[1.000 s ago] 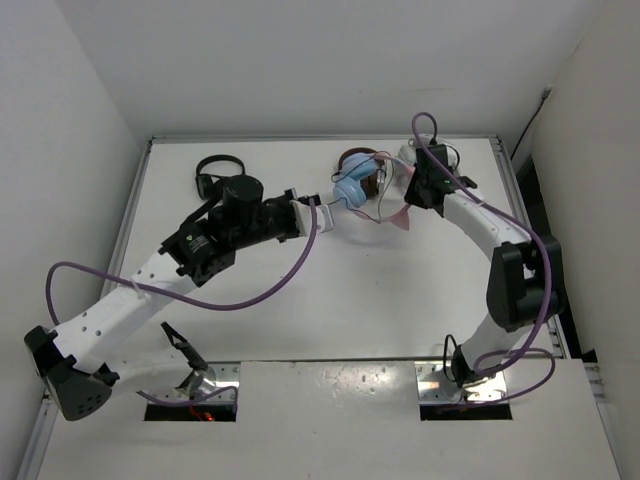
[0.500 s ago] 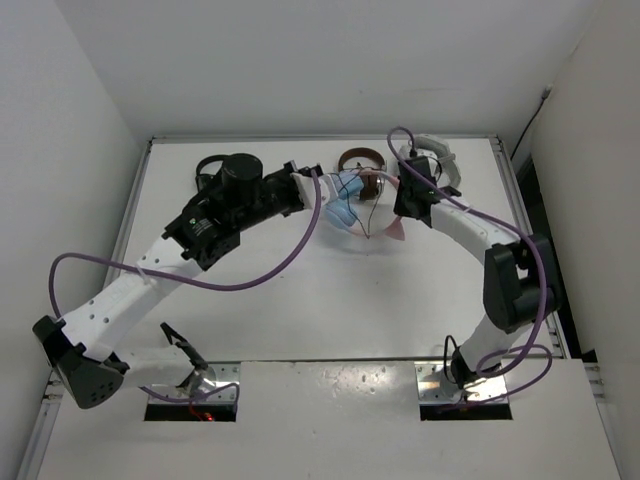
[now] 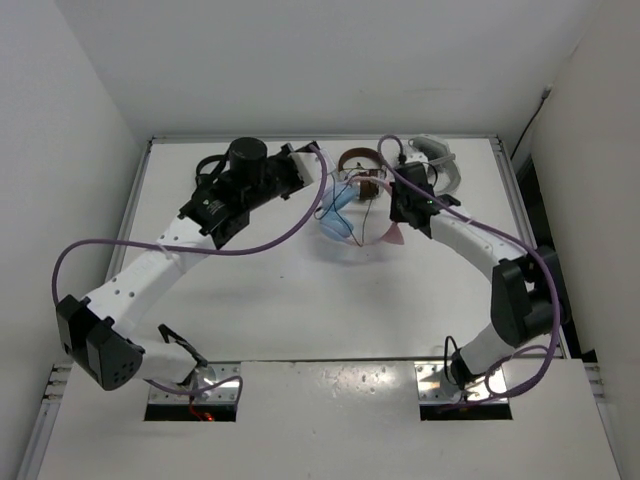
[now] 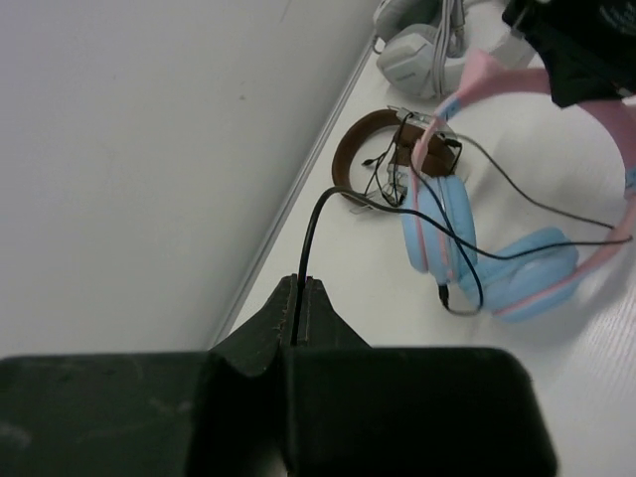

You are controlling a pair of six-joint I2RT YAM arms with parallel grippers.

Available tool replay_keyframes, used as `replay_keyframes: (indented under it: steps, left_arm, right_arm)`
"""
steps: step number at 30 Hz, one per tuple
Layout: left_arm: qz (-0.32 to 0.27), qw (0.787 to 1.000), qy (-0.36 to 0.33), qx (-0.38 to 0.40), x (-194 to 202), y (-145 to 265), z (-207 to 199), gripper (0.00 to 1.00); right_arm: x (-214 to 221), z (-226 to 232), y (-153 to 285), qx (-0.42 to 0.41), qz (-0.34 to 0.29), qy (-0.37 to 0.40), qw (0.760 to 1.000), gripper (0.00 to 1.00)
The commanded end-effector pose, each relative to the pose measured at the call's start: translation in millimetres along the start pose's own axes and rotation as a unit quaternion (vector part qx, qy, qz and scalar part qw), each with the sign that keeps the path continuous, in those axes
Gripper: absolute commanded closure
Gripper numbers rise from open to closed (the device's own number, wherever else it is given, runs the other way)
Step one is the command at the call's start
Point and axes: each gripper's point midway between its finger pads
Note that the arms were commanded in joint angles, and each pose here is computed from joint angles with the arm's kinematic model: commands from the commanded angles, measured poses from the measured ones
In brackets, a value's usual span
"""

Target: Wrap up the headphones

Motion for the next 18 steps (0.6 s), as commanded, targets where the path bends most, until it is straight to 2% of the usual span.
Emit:
replay_keyframes:
  steps: [1, 8, 12, 18]
  left_arm:
    - [-0.063, 0.998, 0.012, -0.02, -42, -4, 19, 1.0]
    - [-0.074, 0.995, 0.03, -0.052, -63, -23, 46, 1.0]
    - [-0.055, 0.992, 0.068, -0.091, -45, -35, 83, 1.0]
    - [-0.013, 0.989, 0.094, -0.112, 0, -60, 109, 1.0]
  right_arm:
    - [-29, 33, 19, -0.049, -0.068, 0.021, 0.996, 1.0]
    - [-11, 68, 28, -0.086, -0.064, 0.081, 0.991, 1.0]
    - [-16, 72, 35, -0.095, -0.074, 0.081, 0.989, 1.0]
    - [-17, 88, 53, -0.121, -0.069, 0.101, 0.985, 1.0]
Point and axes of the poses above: each gripper's point midway between its finger pads, its own y axis back along the fingers, its own z axis along the line the jaws close on, x = y × z, and after that the axes turned 10 degrees about y, right-handed
